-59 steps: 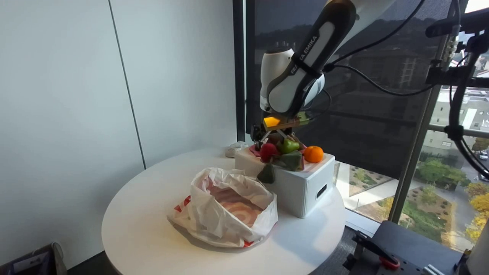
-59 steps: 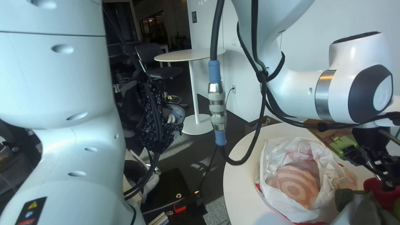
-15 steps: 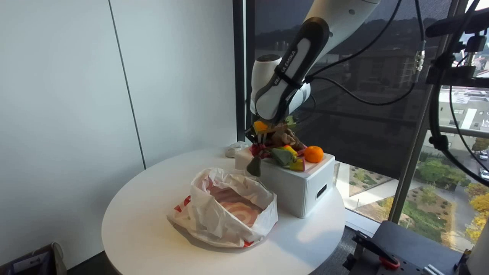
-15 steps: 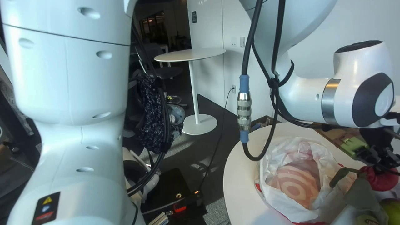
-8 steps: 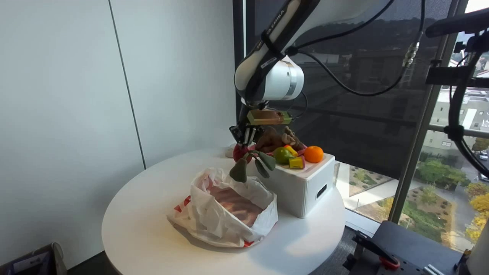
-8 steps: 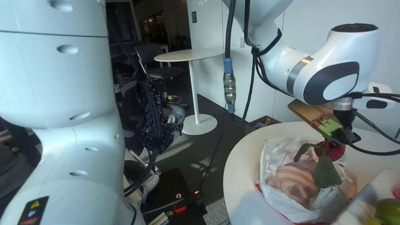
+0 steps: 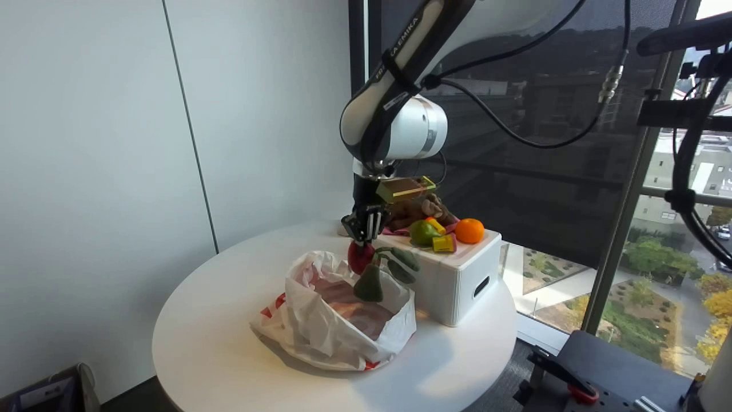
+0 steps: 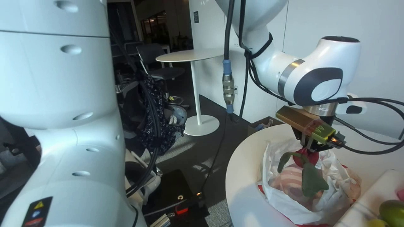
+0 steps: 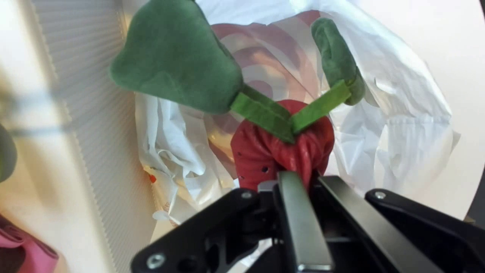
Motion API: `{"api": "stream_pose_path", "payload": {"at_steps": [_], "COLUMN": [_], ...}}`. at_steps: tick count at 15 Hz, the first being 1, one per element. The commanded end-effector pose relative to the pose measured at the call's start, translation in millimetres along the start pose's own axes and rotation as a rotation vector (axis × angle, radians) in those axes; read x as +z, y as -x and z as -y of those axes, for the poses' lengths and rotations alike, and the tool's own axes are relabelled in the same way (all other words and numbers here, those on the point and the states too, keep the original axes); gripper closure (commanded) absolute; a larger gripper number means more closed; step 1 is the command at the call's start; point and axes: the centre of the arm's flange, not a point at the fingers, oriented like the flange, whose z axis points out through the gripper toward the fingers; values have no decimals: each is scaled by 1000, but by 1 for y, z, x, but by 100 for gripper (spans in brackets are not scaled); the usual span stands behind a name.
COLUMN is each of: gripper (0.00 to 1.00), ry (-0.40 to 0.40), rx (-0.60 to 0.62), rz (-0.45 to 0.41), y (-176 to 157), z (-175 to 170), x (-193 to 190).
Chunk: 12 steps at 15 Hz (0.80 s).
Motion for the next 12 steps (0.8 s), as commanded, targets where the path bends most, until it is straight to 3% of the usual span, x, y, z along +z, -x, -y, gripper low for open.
{"api": "stream_pose_path", "payload": {"at_steps": [1,4,10,11,12], "gripper": [91,91,89,64,64], "ry": [44,71,136,141,140], "rx": [-88,-146,-217,-204,-190], "rz": [35,78,71,68,72], "y": [-14,-23,-57,-62,-64], "z": [12,27,54,56,56], "x": [31,60,97,102,104]}}
